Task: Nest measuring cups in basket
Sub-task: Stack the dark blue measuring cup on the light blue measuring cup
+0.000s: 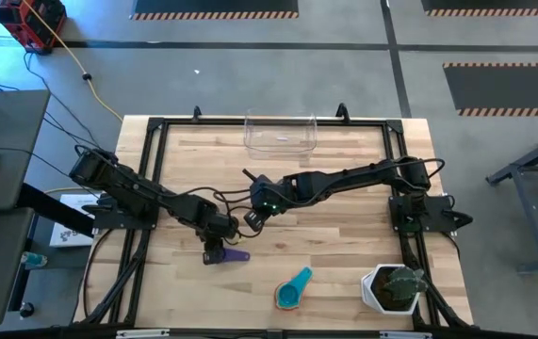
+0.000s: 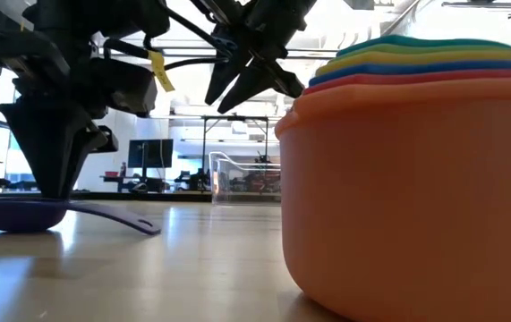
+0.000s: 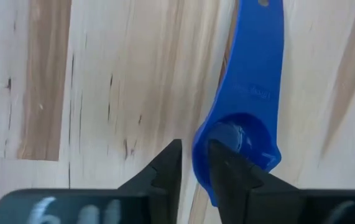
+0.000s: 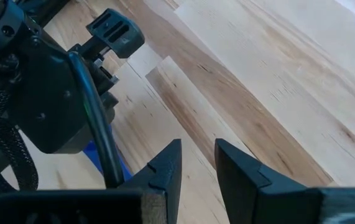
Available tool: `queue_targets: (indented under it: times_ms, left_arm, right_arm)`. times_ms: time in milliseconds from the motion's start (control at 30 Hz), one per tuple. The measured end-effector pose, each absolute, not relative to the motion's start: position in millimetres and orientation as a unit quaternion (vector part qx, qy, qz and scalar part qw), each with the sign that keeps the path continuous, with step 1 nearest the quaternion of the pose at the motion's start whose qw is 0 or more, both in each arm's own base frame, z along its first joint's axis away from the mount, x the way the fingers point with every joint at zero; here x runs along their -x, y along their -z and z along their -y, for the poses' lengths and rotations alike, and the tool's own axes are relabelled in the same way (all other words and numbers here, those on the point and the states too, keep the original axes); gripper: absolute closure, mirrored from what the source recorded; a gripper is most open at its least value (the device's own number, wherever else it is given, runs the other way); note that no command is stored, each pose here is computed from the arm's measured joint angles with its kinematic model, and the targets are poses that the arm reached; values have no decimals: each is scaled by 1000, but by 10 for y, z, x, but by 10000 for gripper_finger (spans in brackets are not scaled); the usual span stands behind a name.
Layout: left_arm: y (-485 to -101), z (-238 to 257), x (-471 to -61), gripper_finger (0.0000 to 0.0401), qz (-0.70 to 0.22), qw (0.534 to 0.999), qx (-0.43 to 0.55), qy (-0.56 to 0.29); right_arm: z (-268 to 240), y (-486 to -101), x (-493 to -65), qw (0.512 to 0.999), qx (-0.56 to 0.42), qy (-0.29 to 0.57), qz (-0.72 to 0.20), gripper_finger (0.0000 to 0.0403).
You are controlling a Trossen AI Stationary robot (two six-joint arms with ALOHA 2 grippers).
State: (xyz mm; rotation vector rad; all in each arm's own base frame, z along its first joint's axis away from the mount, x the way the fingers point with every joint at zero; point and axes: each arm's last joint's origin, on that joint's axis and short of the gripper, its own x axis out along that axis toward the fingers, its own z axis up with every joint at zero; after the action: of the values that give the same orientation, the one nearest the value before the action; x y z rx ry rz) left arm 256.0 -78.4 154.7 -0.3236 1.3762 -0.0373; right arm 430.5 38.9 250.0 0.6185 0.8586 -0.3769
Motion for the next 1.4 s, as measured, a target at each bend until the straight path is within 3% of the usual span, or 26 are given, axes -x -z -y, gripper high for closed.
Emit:
queue_targets:
  times_ms: [233, 700, 867, 1233, 1400]
  left_arm:
    - [-1623, 773, -2525, 307, -628, 763, 153, 18]
    - [-2168, 641, -2133, 309, -599, 778, 190, -6]
    - [-2365, 597, -1973, 310, -572, 787, 229, -17]
    - [-2721, 482, -1609, 310, -494, 810, 314, -45]
    - [-2847, 418, -1481, 310, -436, 832, 336, -73]
  right_arm:
    - [-389, -2501, -4306, 847, -294, 178, -406, 315]
    - [-391, -2503, -4309, 847, -294, 176, -405, 315]
    - [-389, -2535, -4350, 870, -262, 147, -392, 315]
    - [-417, -2827, -4582, 949, -210, 39, -234, 314]
    - [-422, -2942, -4633, 964, -201, 20, -172, 284]
